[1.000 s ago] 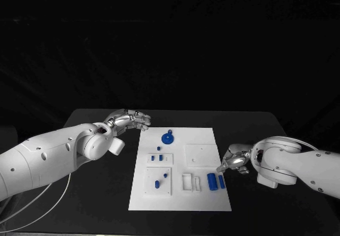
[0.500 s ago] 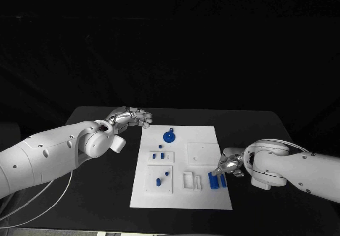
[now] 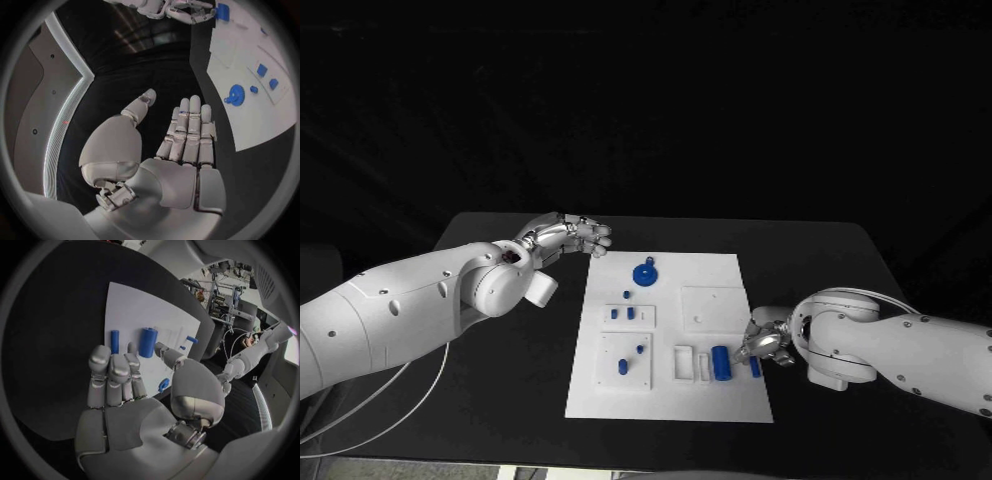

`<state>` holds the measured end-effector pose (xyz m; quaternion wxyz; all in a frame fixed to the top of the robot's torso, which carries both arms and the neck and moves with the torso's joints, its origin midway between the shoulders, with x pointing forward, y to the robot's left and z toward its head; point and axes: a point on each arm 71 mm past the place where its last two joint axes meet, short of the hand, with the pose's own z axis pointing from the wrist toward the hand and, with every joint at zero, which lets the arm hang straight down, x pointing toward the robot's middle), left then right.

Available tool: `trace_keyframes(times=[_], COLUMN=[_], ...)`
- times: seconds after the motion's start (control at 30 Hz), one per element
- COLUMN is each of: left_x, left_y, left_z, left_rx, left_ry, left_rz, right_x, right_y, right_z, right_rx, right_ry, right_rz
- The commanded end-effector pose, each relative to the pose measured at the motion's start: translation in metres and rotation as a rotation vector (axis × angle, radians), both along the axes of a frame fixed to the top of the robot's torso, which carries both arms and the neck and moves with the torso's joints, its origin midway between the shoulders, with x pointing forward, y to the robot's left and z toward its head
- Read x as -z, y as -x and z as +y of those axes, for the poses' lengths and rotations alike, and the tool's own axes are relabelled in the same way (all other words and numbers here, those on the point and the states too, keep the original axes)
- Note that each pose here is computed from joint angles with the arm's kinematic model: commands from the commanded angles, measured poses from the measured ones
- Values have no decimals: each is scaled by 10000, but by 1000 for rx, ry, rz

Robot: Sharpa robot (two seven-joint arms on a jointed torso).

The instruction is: Assemble the parts on the task board

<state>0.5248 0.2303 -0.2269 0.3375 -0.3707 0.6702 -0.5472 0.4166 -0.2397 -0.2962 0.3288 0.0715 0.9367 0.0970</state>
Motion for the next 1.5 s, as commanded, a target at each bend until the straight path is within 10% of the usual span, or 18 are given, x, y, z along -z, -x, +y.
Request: trace_keyframes(times=[0.03,1.5], left_x=[-13,9], left_y=[8,-9], left_z=[-16,35], left_rx=[20,4], left_ry=[10,-17], left_rz=[-8,7], right_x=[17,316], right_y=[10,29], right_z=[16,405], right_rx=[-26,-34], right_ry=[21,1], right_rz=[11,-23])
